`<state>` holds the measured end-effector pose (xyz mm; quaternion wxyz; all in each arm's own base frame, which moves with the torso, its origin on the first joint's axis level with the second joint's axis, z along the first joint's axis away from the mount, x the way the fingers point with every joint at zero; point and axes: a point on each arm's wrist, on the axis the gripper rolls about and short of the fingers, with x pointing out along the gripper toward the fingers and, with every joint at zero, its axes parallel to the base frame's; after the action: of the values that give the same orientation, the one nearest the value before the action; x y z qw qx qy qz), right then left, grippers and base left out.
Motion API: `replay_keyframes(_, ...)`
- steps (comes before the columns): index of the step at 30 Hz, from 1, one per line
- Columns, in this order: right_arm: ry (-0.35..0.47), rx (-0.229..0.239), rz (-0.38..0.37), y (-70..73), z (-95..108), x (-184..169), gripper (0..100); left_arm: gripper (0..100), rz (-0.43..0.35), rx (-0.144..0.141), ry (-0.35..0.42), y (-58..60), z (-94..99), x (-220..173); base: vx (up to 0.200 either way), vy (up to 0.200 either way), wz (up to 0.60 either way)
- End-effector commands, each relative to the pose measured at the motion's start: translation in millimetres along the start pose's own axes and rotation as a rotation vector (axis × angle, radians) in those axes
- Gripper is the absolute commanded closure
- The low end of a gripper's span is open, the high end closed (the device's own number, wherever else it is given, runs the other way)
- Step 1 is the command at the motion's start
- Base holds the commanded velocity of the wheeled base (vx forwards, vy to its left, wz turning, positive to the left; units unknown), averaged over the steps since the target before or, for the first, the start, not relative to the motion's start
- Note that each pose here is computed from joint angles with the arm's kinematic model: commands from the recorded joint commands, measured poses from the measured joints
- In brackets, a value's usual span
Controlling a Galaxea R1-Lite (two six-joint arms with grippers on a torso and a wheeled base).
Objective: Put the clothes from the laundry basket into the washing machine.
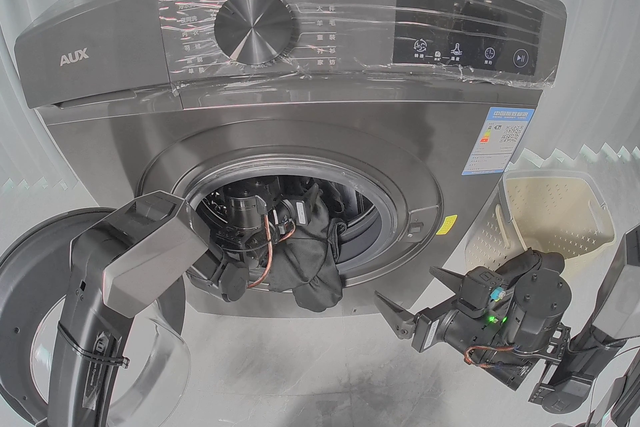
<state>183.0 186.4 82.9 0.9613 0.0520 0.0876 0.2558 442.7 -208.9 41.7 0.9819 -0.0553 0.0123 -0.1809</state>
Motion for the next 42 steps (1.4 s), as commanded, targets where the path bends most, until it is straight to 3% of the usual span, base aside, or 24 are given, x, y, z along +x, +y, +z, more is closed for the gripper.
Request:
replay_keyframes(1, 0.002, 0.001, 0.0, 0.1, -0.7, 0.4, 0, 0, -0.061, 0.0, 0.086, -14.7, 0.3, -26.7, 0.0, 0.0, 0.0)
replay_keyframes(3, 0.002, 0.001, 0.0, 0.1, -0.7, 0.4, 0, 0, -0.061, 0.0, 0.086, -14.7, 0.3, -26.7, 0.0, 0.0, 0.0)
replay_keyframes(4, 0.003, 0.0, 0.0, 0.1, -1.0, 0.6, 0, 0, -0.169, 0.0, 0.165, -27.5, -4.4, -48.3, 0.0, 0.0, 0.0)
replay_keyframes(9, 0.004, 0.0, 0.001, 0.5, -1.1, 0.5, 0, 0, -0.227, 0.008, 0.224, -38.2, -17.8, -58.5, 0.0, 0.0, 0.0)
replay_keyframes(17, 0.001, 0.001, 0.002, 0.5, -0.3, 0.1, 0, 0, -0.233, 0.02, 0.273, -40.8, -48.0, -51.9, 0.0, 0.0, 0.0)
replay_keyframes(19, -0.001, 0.002, 0.002, 0.5, 0.0, 0.0, 0, 0, -0.222, 0.028, 0.279, -36.5, -60.9, -43.7, 0.0, 0.0, 0.0)
replay_keyframes(26, -0.002, 0.0, 0.002, 0.7, 0.3, 0.2, 0, 0, -0.198, 0.046, 0.269, -29.6, -68.8, -35.3, 0.0, 0.0, 0.0)
replay_keyframes(27, -0.002, 0.0, 0.002, 0.7, 0.3, 0.2, 0, 100, -0.197, 0.046, 0.266, -29.7, -68.8, -34.8, 0.0, 0.0, 0.0)
replay_keyframes(36, -0.002, 0.0, 0.002, 0.7, 0.3, 0.2, 0, 100, -0.19, 0.042, 0.23, -28.3, -58.7, -32.4, 0.0, 0.0, 0.0)
replay_keyframes(40, -0.005, 0.001, 0.004, 1.2, 0.9, 0.2, 0, 100, -0.13, 0.039, 0.135, -18.5, -37.8, -19.0, 0.0, 0.0, 0.0)
replay_keyframes(42, -0.005, 0.001, 0.004, 1.2, 0.9, 0.2, 0, 100, -0.079, 0.035, 0.05, -8.7, -19.8, -5.3, 0.0, 0.0, 0.0)
